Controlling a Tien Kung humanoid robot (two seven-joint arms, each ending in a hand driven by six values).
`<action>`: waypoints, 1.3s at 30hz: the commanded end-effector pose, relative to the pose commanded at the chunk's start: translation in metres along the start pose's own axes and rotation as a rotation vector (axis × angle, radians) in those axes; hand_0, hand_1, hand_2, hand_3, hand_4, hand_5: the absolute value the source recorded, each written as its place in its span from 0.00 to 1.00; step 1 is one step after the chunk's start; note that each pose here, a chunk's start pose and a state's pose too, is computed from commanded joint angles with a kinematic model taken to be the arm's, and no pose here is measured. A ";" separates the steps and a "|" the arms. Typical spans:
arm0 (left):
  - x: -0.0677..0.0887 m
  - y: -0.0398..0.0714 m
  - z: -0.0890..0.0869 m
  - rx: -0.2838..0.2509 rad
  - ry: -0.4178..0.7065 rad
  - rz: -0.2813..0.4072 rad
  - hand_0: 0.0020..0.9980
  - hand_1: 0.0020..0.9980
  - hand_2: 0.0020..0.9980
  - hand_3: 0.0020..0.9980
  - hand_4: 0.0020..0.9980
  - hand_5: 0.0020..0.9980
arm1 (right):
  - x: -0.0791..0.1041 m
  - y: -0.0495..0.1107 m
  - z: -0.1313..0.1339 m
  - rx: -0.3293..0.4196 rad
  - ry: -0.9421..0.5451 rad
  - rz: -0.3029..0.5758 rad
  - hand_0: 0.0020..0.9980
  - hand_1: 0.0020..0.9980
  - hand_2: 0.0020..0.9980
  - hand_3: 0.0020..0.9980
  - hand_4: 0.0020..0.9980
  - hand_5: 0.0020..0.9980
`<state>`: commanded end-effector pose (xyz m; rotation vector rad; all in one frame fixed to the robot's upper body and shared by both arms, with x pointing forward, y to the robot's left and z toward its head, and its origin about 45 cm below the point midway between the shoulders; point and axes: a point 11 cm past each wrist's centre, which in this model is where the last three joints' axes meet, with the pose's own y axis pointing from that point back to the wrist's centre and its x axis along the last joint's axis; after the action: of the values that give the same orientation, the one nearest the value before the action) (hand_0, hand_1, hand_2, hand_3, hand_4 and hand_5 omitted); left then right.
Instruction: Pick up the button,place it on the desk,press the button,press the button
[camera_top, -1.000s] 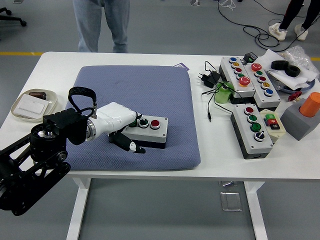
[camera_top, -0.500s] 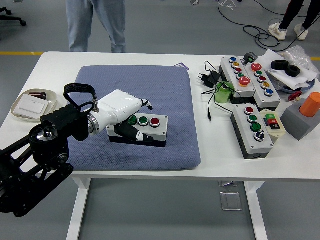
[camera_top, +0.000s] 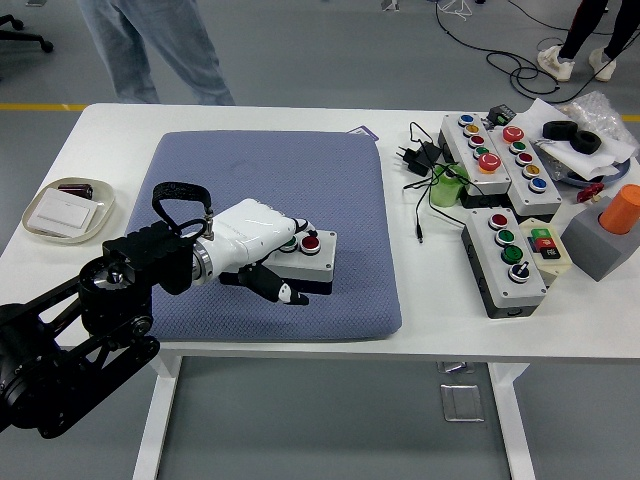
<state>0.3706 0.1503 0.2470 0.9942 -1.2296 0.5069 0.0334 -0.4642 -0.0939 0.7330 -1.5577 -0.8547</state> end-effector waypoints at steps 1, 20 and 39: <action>-0.002 0.000 -0.001 0.004 0.000 -0.008 0.06 0.08 0.13 0.85 0.99 0.67 | 0.000 0.000 0.000 0.001 -0.001 0.000 0.63 0.46 0.53 0.58 0.27 0.01; -0.016 -0.001 -0.002 -0.008 -0.030 -0.103 0.06 0.08 0.14 0.83 0.98 0.64 | 0.000 0.000 -0.003 0.006 -0.003 -0.001 0.63 0.46 0.53 0.58 0.27 0.01; 0.055 0.019 -0.038 0.227 0.107 0.392 0.11 0.19 0.22 0.97 1.00 0.97 | -0.001 0.001 -0.004 0.006 -0.008 -0.001 0.63 0.46 0.53 0.58 0.27 0.01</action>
<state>0.3922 0.1820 0.3051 0.9020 -1.2940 1.0123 0.0377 -0.4635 -0.0937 0.7361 -1.5674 -0.8550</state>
